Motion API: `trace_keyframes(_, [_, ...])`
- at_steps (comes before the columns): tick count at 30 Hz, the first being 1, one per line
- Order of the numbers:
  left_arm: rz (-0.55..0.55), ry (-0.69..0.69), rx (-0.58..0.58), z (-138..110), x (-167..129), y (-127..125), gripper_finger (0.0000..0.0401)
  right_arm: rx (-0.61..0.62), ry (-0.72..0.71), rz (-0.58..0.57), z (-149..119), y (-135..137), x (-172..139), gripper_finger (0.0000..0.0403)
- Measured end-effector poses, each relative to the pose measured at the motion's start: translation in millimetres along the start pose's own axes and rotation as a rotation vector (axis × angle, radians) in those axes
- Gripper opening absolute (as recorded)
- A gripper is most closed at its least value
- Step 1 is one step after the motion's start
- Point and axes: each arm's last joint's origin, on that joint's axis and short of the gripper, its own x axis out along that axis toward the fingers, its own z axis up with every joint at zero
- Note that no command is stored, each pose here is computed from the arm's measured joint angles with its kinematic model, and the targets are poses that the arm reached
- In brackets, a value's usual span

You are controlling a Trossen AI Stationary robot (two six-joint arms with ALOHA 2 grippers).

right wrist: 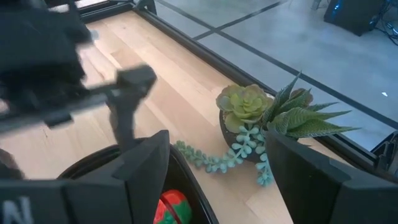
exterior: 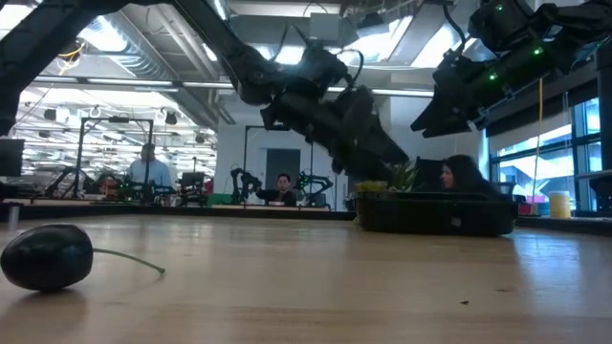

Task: Pick and placing Produce into tupperware
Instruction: Put the black cherry into the of the black bin

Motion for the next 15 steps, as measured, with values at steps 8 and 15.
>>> trace_keyframes(8, [-0.043,0.143,0.111,39.3,-65.1,-24.7,0.0342,-0.003,0.013,-0.002,-1.3,-0.3,0.0,0.0268])
trace_keyframes(15, [0.011,0.485,0.047,37.2,-129.3,-75.7,0.0347,-0.005,0.022,-0.004,-2.2,-0.4,0.0,0.0268])
